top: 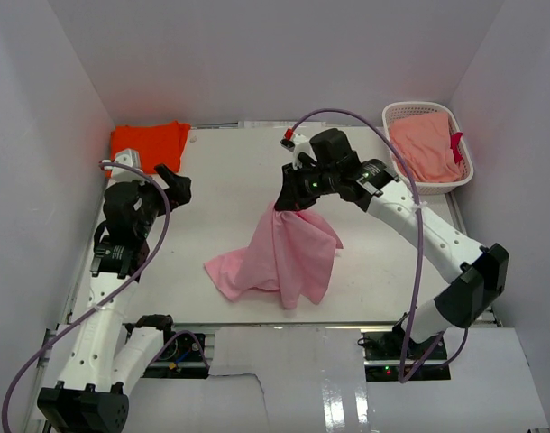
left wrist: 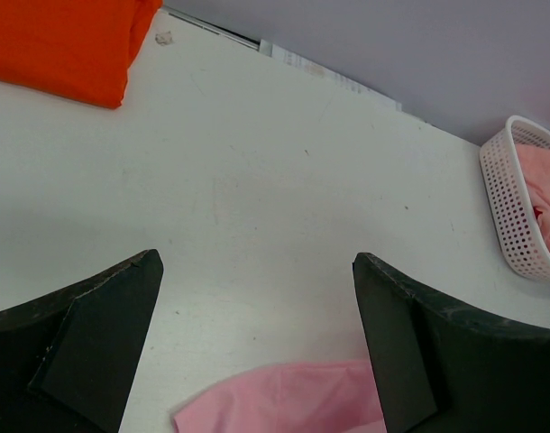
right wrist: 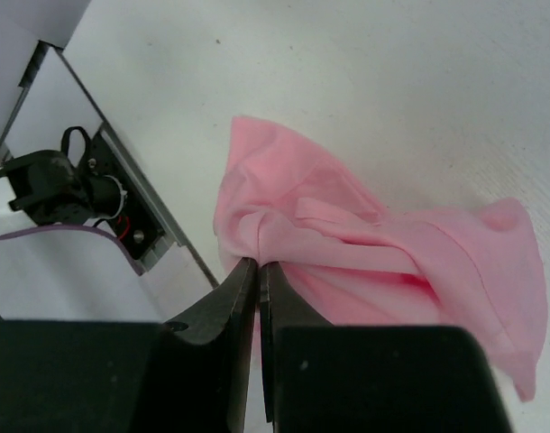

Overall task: Fold and stack the t-shirts
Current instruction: Move the tshirt to the center of the board

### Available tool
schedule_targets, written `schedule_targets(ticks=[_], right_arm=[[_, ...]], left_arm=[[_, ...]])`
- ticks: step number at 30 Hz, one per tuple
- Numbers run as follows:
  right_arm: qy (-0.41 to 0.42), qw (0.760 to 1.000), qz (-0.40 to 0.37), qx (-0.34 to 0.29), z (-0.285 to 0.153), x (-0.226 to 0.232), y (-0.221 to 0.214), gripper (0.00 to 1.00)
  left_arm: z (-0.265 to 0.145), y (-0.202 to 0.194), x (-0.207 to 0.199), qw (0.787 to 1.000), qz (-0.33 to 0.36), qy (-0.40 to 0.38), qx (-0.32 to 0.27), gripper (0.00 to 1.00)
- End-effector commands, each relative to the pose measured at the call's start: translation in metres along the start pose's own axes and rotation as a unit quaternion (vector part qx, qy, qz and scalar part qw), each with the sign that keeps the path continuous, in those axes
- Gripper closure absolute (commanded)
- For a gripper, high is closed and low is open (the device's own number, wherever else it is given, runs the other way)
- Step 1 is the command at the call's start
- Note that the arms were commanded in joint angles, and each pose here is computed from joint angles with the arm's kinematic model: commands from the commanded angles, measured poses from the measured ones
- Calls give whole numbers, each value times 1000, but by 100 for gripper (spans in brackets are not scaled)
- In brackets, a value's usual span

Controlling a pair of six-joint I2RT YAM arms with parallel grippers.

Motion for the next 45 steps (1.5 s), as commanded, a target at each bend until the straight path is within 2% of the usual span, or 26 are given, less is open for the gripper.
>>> schedule_targets(ticks=[1,11,15,21,29,30,33,36,39,45], right_arm=[[-26,999,0,-26,20,-14,24,92],[-137,989,56,-6,81,-111,38,92],[-167,984,70,0,84,-135,32,92],[-199,976,84,-36,68,-161,46,92],[-187,978,87,-30,72,-168,49,92],[-184,979,87,-32,71,-167,50,92],[-170,981,85,-32,71,-162,46,92],[-167,982,86,-29,69,-163,38,92],[-164,983,78,-23,69,-160,32,92],[-162,984,68,-15,70,-154,24,92]], left_arm=[[-11,-3,-7,999,-4,-34,-2,2],[-16,-35,-17,995,-33,-85,39,2],[-11,-51,-19,992,-39,-101,70,2],[5,-93,-23,979,-64,-132,140,2],[24,-127,-25,970,-81,-138,181,3],[31,-137,-23,967,-85,-131,202,3],[47,-147,-23,963,-96,-129,216,5],[59,-143,-25,965,-108,-131,202,6],[75,-141,-25,966,-112,-125,197,13],[104,-147,-21,967,-104,-108,204,13]])
Point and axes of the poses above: each gripper's point midway between its finger pads, its own z axis out along the fingers, its own x axis along the line the jaws close on, y = z × x, the point moved 5 cm from there along -z, back along the fingers, and after that the axes turned 13 degrees about z, right-handed, at the moved point
